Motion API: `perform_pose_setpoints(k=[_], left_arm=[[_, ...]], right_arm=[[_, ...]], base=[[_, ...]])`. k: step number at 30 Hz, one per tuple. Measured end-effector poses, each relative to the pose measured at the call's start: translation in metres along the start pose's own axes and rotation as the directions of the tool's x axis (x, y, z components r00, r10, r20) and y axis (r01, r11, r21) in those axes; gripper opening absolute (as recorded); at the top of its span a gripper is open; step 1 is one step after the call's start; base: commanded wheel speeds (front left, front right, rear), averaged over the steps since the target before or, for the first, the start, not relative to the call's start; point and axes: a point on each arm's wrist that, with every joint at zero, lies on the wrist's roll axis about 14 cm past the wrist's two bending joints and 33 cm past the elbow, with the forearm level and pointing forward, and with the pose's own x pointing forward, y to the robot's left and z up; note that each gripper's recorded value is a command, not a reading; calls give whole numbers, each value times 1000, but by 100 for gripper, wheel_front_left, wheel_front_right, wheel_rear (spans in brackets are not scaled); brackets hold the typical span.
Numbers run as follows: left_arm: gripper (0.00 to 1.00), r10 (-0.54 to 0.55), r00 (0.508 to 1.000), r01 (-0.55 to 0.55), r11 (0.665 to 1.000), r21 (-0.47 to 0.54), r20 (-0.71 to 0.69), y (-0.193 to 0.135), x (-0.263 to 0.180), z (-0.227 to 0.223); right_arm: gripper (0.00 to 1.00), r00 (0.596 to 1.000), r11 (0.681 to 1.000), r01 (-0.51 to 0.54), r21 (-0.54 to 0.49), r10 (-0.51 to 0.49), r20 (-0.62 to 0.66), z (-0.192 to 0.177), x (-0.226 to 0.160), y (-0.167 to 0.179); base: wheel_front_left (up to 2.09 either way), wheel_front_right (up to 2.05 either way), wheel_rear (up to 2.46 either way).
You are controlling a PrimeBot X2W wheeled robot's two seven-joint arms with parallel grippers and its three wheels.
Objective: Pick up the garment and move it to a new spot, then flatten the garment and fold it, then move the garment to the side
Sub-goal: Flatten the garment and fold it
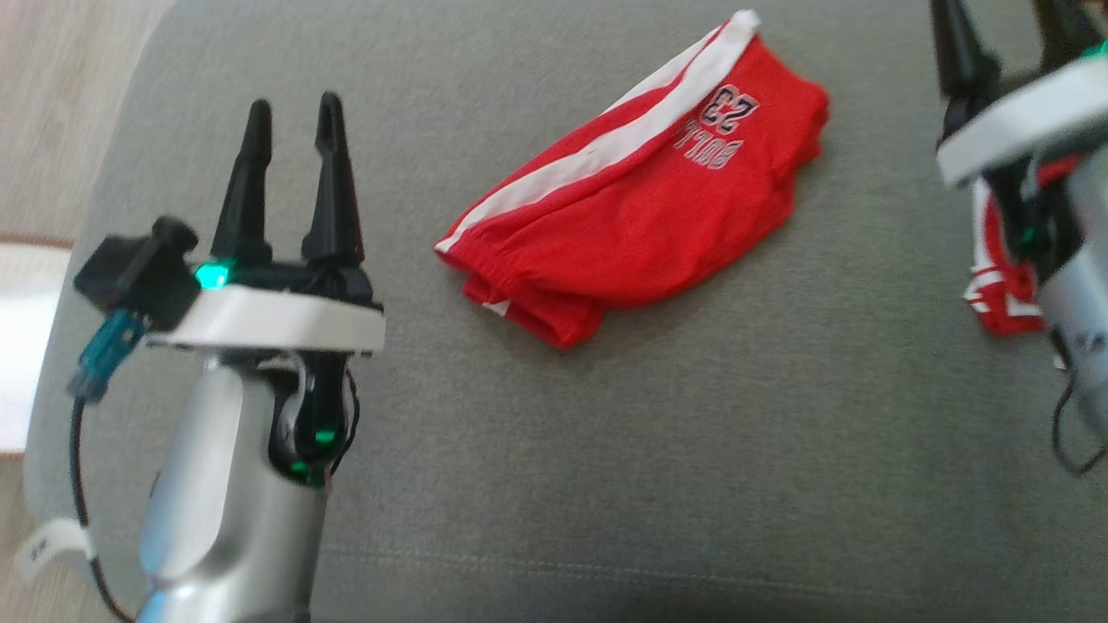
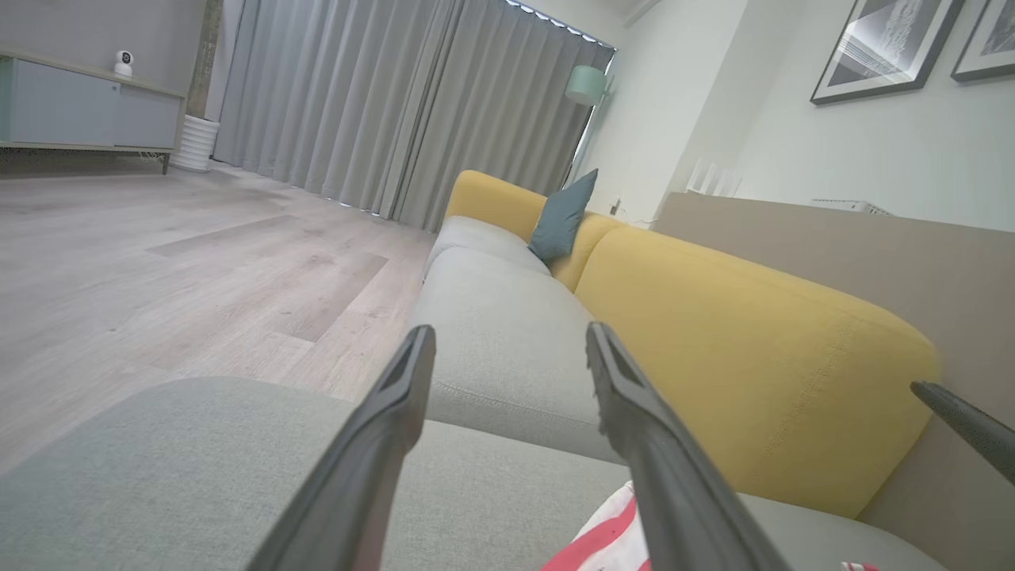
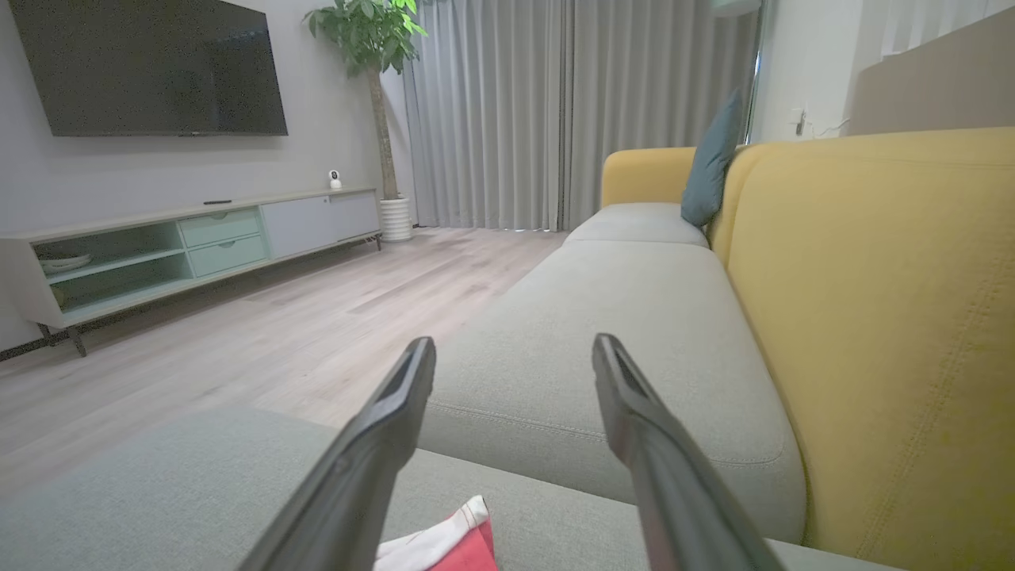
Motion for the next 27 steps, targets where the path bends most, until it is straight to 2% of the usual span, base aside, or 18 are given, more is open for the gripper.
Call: perform_pose_setpoints(k=[8,16,21,27], left_arm=[[100,-9,1000,9,1000,-11,-26,-12,-26,-6],[100,-39,994,39,999,4,-103,-25,-55,-26],[100,-47,988,48,999,1,-144,-29,-69,-38],[100,-37,989,38,999,4,-146,-26,-70,-38]], right_arm=[[100,997,997,71,3,-71,33,-13,-68,6],[100,980,979,192,70,-195,31,-37,-133,19],[100,973,967,231,104,-232,1,-47,-154,30],[100,972,965,235,114,-234,-30,-50,-152,33]], base=[[0,0,0],[0,0,0],[0,0,0],[0,0,0]])
